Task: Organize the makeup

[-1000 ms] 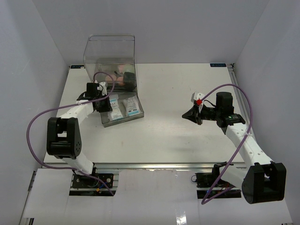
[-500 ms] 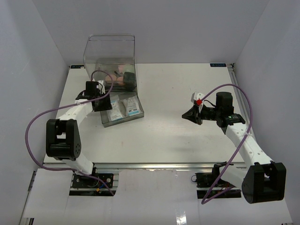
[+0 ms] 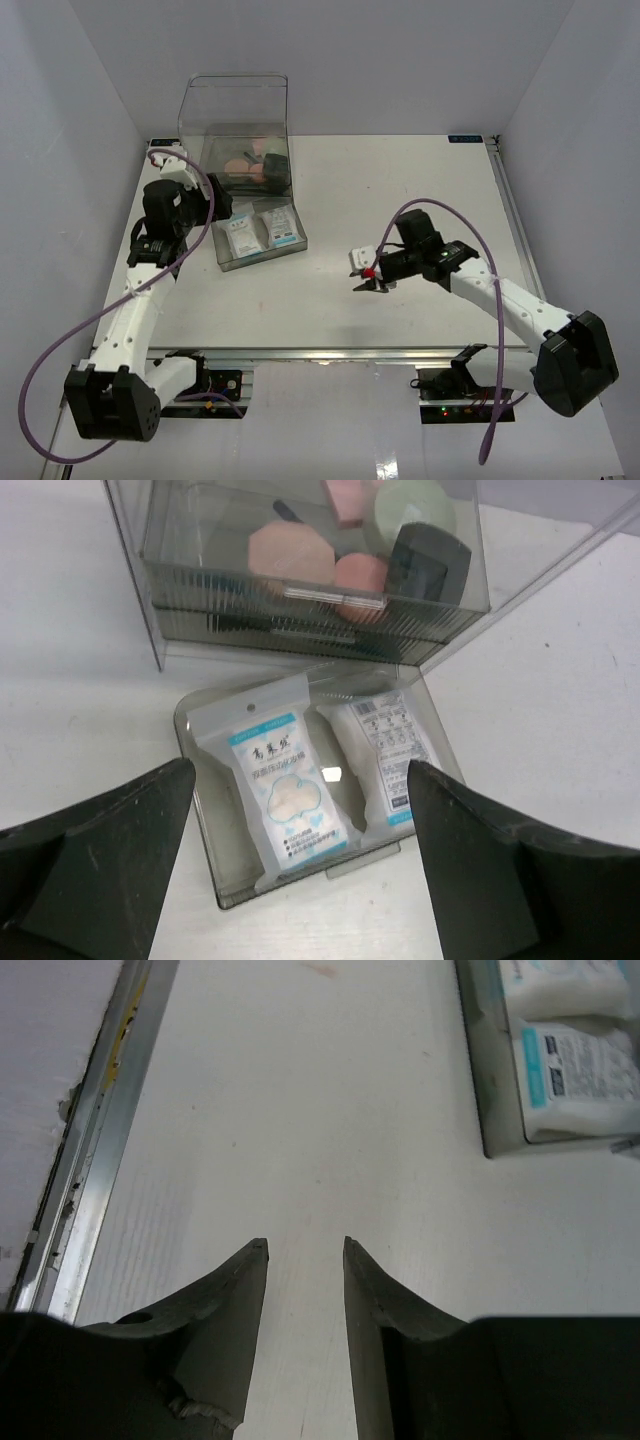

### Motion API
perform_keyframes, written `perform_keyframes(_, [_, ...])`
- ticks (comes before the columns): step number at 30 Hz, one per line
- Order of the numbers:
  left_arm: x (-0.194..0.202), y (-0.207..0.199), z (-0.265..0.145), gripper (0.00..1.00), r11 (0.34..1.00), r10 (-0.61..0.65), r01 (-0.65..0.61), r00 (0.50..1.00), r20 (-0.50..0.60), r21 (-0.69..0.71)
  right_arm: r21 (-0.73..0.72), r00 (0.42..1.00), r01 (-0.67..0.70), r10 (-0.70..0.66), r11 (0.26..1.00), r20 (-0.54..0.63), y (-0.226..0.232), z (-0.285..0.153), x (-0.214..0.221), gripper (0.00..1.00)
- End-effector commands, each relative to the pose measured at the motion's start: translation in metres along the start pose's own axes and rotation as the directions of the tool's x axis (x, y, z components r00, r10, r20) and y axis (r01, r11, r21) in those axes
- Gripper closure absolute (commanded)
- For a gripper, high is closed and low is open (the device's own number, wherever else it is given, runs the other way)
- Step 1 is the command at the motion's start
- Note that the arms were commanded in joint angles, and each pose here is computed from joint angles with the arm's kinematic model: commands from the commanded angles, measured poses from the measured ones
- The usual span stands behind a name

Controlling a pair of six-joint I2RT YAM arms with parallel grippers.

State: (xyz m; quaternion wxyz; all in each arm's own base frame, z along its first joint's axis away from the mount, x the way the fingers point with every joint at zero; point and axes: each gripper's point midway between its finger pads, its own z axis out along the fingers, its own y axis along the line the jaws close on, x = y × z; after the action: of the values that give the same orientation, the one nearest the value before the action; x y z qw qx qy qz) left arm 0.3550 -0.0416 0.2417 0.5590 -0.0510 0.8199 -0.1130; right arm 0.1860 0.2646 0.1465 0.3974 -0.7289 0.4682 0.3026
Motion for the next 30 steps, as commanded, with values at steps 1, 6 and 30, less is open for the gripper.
perform_keyframes(1, [0.008, 0.025, -0.019, 0.02, 0.994, -0.017, 0.027, 0.995, 0.097, -0.106, -0.060, 0.939, 0.284, -0.291, 0.957, -0.183, -0.035, 0.038, -0.009, 0.56])
perform_keyframes(6, [-0.007, 0.038, -0.040, 0.02, 0.984, 0.006, 0.031, 0.979, 0.205, -0.177, -0.093, 0.898, 0.377, -0.388, 0.921, -0.207, -0.084, 0.093, -0.031, 0.56])
perform_keyframes(30, [-0.034, 0.058, -0.093, 0.02, 0.950, -0.026, 0.152, 0.908, 0.418, -0.271, -0.061, 0.901, 0.332, -0.336, 0.941, -0.273, -0.151, 0.219, -0.021, 0.59])
